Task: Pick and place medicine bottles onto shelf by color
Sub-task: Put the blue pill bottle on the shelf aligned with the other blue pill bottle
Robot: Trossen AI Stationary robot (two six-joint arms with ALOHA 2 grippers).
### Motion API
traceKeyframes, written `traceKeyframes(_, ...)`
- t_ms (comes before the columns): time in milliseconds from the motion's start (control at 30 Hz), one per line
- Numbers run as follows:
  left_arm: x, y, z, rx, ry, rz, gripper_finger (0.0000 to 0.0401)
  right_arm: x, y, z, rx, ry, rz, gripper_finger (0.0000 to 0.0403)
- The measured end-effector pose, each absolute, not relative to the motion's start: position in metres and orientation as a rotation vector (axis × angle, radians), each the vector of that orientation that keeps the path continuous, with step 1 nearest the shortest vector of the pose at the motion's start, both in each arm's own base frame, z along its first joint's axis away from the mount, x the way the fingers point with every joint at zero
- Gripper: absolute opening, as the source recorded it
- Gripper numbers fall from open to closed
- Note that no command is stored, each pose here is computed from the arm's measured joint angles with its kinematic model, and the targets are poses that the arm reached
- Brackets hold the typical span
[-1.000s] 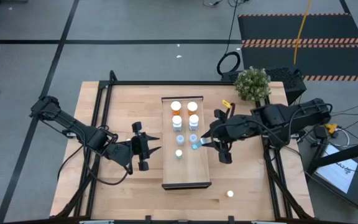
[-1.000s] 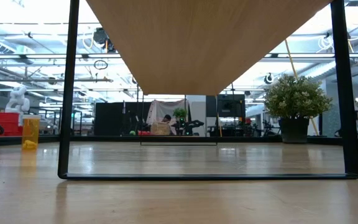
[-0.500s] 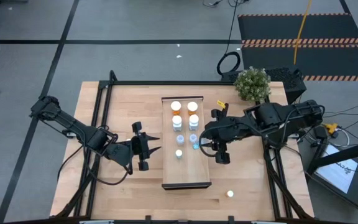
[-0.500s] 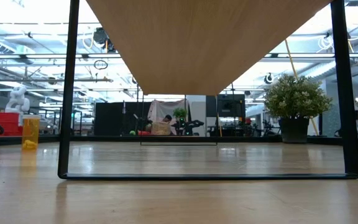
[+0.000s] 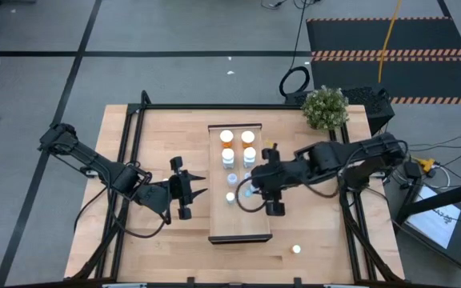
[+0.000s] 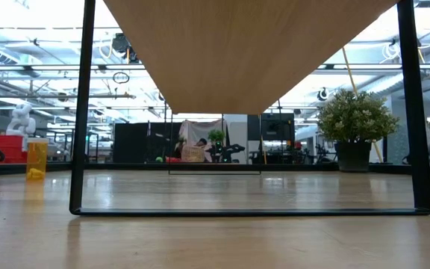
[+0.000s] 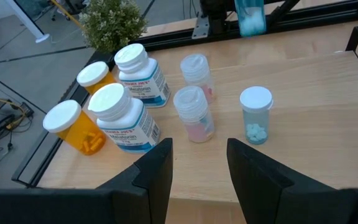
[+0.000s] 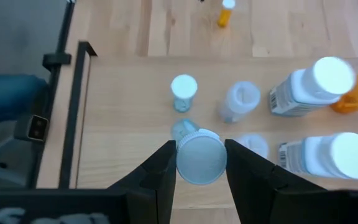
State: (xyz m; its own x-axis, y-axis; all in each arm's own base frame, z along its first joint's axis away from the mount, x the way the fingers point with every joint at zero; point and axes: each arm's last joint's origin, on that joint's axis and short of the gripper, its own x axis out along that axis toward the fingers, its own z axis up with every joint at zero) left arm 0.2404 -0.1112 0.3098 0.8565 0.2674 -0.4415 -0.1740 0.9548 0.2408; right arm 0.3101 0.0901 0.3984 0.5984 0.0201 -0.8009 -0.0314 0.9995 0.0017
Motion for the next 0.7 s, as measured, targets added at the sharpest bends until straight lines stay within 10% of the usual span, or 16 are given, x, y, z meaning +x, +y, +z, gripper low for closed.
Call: traceKeyframes(700, 0.241, -0.112, 0.311, 0.189, 0.481, 0.233, 0.0154, 0.344, 0.100, 0.346, -0.093, 1.144, 0.018, 0.0120)
